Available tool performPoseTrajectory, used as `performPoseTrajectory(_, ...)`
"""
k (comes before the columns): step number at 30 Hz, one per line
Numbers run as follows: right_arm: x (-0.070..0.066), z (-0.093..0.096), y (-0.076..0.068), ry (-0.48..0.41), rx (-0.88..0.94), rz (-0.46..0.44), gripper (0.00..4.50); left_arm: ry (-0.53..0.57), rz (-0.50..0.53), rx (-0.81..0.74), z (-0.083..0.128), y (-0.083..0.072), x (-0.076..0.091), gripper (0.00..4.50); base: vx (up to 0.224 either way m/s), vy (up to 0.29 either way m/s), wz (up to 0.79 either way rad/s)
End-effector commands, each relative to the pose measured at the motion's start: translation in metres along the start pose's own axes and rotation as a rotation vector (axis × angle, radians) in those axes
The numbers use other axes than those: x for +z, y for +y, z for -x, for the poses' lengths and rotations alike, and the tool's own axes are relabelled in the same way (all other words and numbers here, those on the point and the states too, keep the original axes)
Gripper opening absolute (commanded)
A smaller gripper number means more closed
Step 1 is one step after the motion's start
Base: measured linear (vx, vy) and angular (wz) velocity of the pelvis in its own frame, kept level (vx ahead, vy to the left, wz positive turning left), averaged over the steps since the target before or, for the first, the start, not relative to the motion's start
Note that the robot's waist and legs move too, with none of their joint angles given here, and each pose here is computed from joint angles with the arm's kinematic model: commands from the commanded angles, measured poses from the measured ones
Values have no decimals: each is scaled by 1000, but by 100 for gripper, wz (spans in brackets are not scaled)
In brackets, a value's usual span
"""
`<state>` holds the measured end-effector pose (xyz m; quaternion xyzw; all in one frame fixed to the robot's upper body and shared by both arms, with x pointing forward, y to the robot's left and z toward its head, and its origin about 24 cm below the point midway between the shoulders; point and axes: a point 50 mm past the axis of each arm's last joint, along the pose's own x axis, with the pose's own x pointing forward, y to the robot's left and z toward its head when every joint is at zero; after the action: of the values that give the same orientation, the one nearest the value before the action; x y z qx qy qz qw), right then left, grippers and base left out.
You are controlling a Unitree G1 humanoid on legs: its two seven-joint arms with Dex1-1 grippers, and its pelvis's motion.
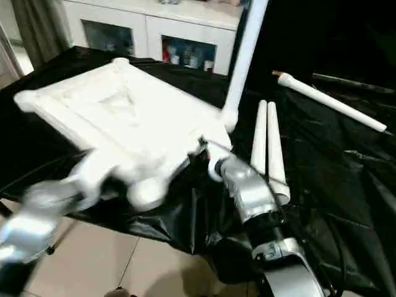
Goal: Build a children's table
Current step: Rotate table base
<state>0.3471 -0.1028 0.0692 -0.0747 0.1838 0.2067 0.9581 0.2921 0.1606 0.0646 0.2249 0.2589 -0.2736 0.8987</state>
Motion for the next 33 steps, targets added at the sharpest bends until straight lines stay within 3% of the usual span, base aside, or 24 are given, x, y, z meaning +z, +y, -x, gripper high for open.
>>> performPoseTrajectory(1,9,8,-18,8,-89,-17,384,-56,-40,-21,-9,-4,15,448,0,0,0)
performPoseTrajectory(5,25,20,-33,-25,-121,-104,384,-88,-72,-47,-29,-15,29,448,0,0,0)
performPoseTrajectory(9,32,27,-48,-31,-205,-154,412,-96,-95,-46,-33,-16,35,450,0,0,0)
performPoseTrajectory(10,33,31,-58,-13,-253,-192,428,-103,-105,-55,-30,-15,38,450,0,0,0)
performPoseTrajectory(12,33,32,-62,0,-271,-205,438,-112,-109,-65,-27,-14,40,450,0,0,0)
performPoseTrajectory(15,26,36,-78,108,-358,-274,449,-238,-153,-205,-7,-18,50,450,0,0,0)
performPoseTrajectory(33,26,36,-78,108,-358,-274,449,-238,-153,-205,-7,-18,50,450,0,0,0)
